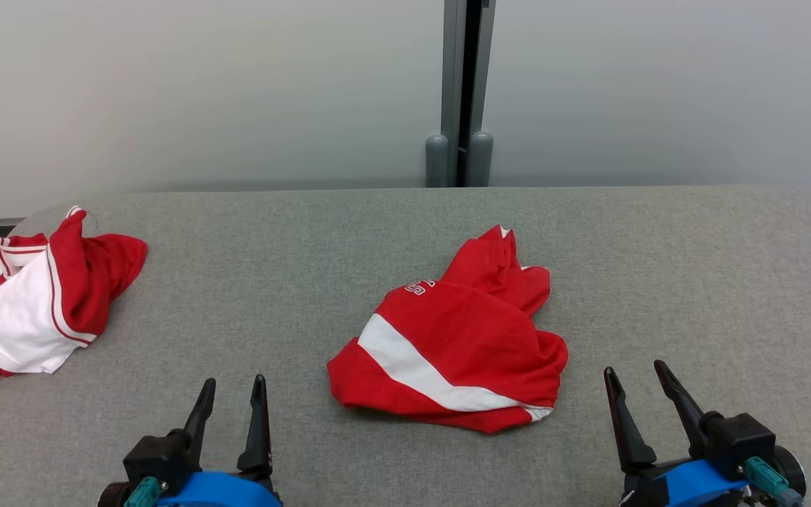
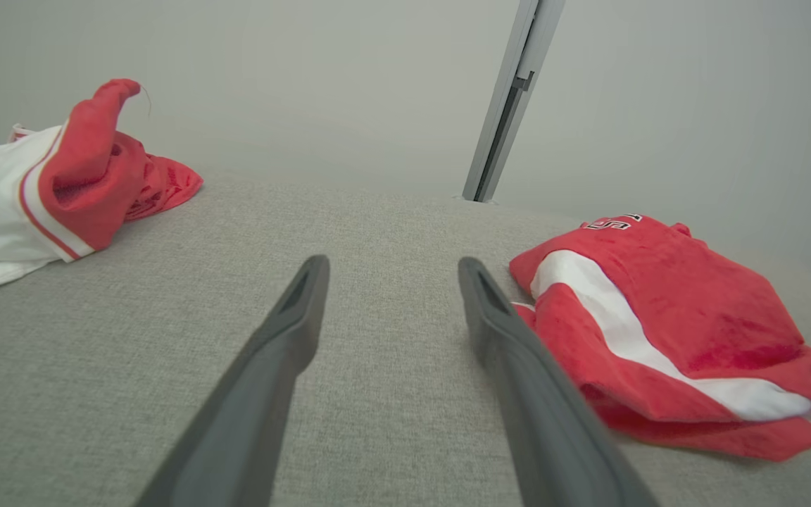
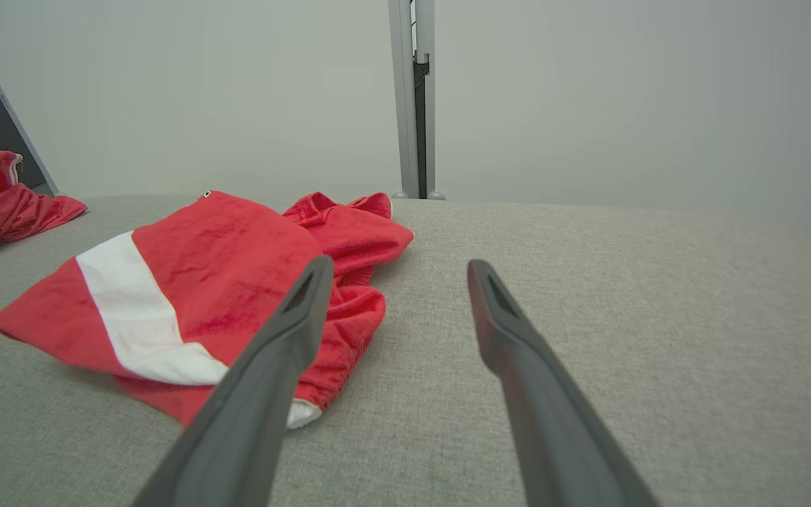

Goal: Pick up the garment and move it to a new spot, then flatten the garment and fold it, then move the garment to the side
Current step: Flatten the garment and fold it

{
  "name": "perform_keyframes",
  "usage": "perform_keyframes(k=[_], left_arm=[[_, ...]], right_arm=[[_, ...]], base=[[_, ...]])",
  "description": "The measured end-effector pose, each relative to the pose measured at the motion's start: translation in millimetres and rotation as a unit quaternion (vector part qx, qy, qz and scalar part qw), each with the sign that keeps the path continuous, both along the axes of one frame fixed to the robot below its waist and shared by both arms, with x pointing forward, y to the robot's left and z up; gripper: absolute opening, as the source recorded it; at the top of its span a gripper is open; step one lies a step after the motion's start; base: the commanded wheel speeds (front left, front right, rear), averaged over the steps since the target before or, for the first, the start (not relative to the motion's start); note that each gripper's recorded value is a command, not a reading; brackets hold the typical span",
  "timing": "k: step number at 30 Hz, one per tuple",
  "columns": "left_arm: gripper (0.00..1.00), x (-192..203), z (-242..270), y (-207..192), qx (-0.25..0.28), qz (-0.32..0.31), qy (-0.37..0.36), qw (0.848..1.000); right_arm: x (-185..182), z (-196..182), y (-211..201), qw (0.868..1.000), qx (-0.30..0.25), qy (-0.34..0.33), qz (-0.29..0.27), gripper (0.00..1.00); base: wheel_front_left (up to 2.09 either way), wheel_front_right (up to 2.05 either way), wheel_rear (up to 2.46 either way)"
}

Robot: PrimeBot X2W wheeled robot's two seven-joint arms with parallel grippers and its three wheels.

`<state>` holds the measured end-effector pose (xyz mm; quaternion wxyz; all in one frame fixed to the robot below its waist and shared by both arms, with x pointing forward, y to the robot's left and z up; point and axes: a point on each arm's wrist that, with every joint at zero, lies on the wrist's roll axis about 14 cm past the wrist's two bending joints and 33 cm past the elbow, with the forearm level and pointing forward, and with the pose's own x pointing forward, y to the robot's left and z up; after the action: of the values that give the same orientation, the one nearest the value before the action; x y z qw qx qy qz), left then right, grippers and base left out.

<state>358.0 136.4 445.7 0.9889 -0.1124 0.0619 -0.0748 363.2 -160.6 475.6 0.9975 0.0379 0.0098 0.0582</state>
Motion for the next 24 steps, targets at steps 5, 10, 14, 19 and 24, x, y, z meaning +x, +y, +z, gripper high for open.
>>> perform_keyframes(k=[5, 10, 14, 19, 24], left_arm=[[1.0, 11, 8, -14, 0.005, -0.023, -0.013, 1.0], [1.0, 27, 9, -36, 0.018, -0.065, -0.012, 0.998], [1.0, 42, -7, -50, 0.047, -0.102, 0.025, 0.993], [1.0, 49, -36, -78, 0.06, -0.154, 0.094, 0.982], [1.0, 50, -46, -108, 0.056, -0.201, 0.118, 0.971]], right_arm=[[2, 0, -1, 1.0, 0.0, 0.001, -0.002, 1.0], [2, -4, -4, 1.0, -0.003, 0.007, -0.006, 1.0], [4, -7, -8, 1.0, -0.005, 0.012, -0.011, 1.0], [9, -12, -16, 1.0, -0.009, 0.019, -0.022, 1.0], [12, -17, -25, 0.999, -0.011, 0.026, -0.035, 1.0]], base=[[0.0, 0.0, 0.0], [0.0, 0.0, 0.0], [0.0, 0.0, 0.0], [0.0, 0.0, 0.0], [0.0, 0.0, 0.0]])
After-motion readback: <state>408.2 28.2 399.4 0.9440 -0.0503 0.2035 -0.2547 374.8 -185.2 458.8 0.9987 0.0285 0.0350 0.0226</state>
